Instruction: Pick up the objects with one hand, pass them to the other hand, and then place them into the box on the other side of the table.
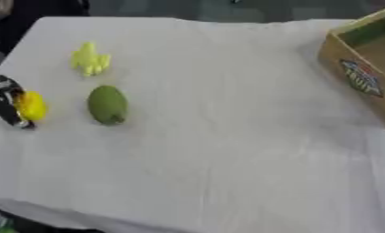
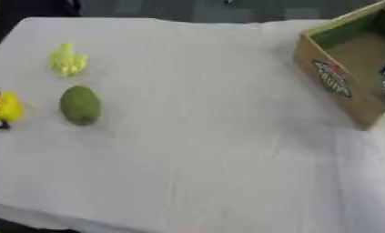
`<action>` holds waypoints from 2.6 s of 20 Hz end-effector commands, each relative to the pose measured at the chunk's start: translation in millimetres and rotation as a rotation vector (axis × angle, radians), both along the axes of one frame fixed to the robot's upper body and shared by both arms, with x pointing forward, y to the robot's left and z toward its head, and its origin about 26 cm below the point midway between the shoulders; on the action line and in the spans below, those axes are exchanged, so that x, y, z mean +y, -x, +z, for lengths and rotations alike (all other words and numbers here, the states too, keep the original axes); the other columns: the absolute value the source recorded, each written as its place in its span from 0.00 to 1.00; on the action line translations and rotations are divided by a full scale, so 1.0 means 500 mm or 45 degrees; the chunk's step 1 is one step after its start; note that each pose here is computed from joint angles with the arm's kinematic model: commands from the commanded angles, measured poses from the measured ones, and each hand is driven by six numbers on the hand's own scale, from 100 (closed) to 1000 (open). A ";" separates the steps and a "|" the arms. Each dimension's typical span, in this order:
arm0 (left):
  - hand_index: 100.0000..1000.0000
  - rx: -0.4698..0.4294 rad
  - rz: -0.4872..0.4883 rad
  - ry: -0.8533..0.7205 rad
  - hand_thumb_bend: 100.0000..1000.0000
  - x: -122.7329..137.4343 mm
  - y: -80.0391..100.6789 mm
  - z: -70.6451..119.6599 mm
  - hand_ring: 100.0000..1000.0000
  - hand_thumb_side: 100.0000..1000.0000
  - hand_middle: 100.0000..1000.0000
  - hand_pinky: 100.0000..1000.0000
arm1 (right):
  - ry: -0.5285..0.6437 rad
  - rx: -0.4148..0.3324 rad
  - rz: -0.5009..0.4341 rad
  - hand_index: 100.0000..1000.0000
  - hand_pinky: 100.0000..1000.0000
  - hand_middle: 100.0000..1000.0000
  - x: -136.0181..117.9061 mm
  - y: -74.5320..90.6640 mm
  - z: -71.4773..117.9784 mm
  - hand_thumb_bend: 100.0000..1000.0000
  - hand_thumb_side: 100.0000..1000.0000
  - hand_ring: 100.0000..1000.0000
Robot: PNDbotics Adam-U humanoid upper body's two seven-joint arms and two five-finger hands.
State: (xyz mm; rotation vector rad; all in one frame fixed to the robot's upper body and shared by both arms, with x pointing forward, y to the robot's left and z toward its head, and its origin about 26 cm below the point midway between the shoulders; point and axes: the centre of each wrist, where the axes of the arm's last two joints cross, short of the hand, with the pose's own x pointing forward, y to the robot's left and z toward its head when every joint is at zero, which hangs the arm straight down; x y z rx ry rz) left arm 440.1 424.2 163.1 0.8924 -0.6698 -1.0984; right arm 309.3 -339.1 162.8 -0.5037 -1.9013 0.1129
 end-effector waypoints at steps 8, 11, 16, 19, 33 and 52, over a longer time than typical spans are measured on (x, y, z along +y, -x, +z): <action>0.65 -0.045 0.025 -0.059 0.38 0.019 0.005 0.040 0.72 0.00 0.65 0.65 | 0.032 -0.009 0.003 0.95 1.00 0.77 -0.003 -0.001 0.009 0.00 0.60 0.85; 0.62 -0.053 0.018 -0.063 0.33 0.018 0.006 0.043 0.70 0.00 0.62 0.63 | 0.031 -0.009 0.005 0.95 1.00 0.77 -0.003 -0.001 0.010 0.00 0.60 0.85; 0.58 -0.115 -0.024 -0.051 0.29 0.011 0.014 0.064 0.68 0.00 0.60 0.62 | 0.031 -0.011 0.004 0.95 1.00 0.77 -0.004 -0.001 0.010 0.00 0.60 0.85; 0.57 -0.174 -0.057 -0.022 0.26 0.001 0.021 0.087 0.66 0.00 0.59 0.61 | 0.030 -0.013 0.004 0.95 1.00 0.77 -0.004 -0.001 0.011 0.00 0.60 0.85; 0.56 -0.504 -0.305 0.110 0.15 -0.107 0.070 0.188 0.60 0.00 0.57 0.59 | 0.026 -0.029 0.005 0.95 1.00 0.77 -0.003 -0.001 0.016 0.00 0.60 0.85; 0.56 -0.917 -0.608 0.653 0.00 -0.331 0.104 0.146 0.49 0.00 0.53 0.54 | 0.012 -0.062 0.025 0.95 1.00 0.77 0.005 -0.002 0.028 0.00 0.60 0.85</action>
